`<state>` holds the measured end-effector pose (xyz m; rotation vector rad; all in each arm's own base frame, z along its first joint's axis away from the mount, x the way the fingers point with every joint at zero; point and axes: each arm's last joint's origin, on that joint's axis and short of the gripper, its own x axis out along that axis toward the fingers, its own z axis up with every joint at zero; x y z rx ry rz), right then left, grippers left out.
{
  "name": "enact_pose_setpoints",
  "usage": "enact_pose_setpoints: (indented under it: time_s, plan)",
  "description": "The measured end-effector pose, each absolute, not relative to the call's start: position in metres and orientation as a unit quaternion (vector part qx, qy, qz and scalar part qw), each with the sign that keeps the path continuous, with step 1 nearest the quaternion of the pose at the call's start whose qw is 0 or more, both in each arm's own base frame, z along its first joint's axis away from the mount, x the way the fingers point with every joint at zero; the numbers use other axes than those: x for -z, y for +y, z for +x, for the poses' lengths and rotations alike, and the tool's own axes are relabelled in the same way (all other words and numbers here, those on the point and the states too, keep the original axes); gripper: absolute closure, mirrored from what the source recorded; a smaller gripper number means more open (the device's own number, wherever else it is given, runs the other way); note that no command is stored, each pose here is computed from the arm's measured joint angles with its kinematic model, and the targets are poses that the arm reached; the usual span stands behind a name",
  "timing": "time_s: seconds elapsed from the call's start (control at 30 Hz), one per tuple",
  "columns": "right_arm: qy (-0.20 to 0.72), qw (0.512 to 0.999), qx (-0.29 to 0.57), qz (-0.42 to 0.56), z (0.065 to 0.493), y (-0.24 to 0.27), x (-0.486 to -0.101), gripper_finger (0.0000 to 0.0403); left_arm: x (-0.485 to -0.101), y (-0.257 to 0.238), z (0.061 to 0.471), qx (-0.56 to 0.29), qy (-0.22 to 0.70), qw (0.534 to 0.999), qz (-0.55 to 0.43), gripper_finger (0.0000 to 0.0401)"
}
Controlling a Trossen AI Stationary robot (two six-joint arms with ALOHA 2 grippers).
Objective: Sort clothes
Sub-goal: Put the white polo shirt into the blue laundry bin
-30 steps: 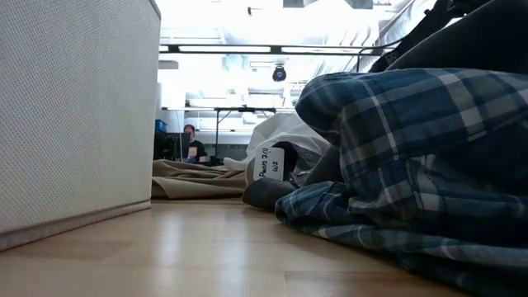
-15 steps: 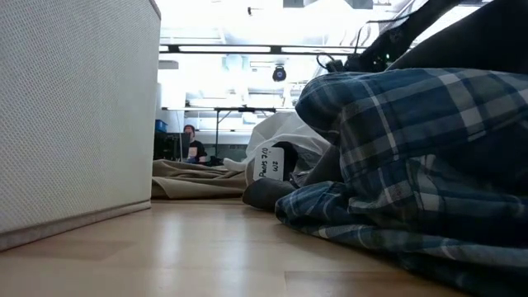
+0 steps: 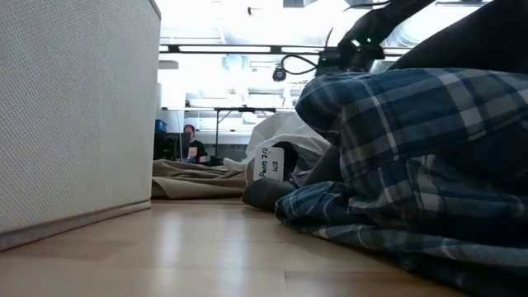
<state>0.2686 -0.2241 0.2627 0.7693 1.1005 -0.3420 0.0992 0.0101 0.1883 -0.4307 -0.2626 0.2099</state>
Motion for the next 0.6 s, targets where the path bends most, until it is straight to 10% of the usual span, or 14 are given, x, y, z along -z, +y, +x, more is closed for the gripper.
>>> enact_pose_setpoints:
  time_s: [0.6]
  plan:
    - [0.607,0.7,0.135,0.351,0.246,-0.096,-0.177,0.0403,-0.188,0.01,0.099,-0.104,-0.128,0.963,-0.213,0.0401]
